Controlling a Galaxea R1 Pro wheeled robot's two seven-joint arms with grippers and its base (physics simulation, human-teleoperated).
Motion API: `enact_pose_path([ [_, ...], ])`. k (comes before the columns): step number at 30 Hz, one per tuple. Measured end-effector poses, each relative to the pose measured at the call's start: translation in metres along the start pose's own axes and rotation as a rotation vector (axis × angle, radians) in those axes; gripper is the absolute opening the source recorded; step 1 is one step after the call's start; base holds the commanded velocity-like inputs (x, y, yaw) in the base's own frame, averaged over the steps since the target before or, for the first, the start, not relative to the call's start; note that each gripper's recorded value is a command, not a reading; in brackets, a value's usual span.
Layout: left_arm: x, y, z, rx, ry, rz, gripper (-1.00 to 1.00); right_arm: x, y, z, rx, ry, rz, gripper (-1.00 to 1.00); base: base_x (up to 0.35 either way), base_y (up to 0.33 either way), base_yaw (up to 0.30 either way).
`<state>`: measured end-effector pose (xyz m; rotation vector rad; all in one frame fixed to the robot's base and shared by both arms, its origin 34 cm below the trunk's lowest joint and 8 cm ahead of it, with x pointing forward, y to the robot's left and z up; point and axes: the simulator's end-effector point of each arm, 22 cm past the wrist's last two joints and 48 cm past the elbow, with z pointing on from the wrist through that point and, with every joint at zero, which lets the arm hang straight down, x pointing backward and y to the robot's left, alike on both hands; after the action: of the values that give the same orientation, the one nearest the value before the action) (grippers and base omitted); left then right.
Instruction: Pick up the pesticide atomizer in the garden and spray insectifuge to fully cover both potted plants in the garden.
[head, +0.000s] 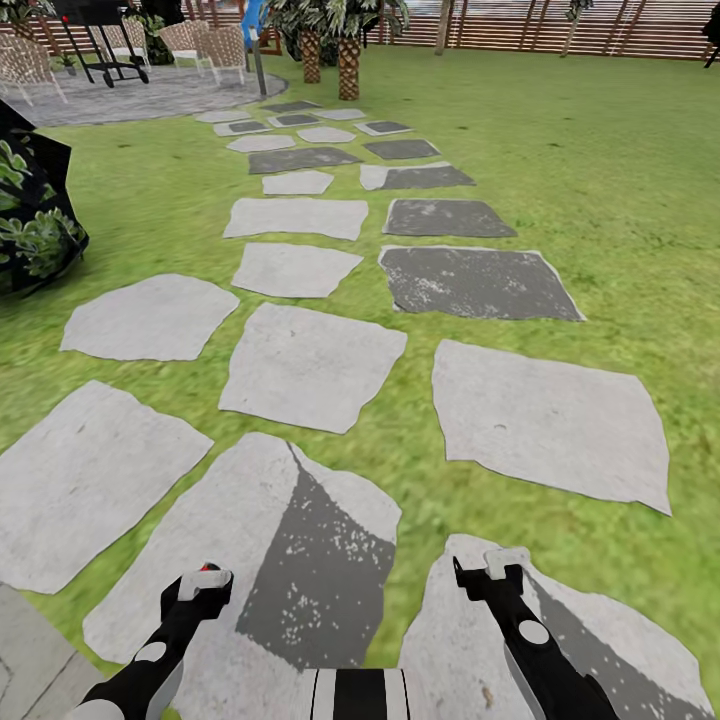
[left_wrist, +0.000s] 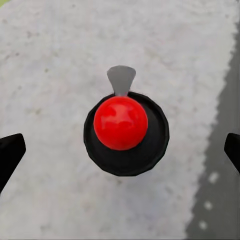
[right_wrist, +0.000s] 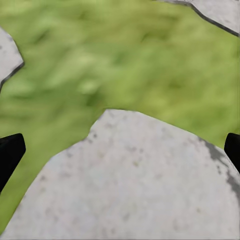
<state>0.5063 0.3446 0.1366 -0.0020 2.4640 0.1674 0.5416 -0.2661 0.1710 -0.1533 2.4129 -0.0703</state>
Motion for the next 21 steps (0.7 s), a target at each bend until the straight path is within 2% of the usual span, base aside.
enact_pose_path([
  [15,-0.0001,-0.0003,0.0000,0.001,-0.001,0.000,1.00,0.0001,-0.0005,0.0000,0.000,0.000,-0.001,1.00,0.004,0.000,0.000],
  [21,0.0092,-0.0009,0.0019,0.002,0.015,0.002,1.00,0.0093,0.0008,0.0023,-0.002,0.016,-0.001,1.00,0.000,0.000,0.000],
])
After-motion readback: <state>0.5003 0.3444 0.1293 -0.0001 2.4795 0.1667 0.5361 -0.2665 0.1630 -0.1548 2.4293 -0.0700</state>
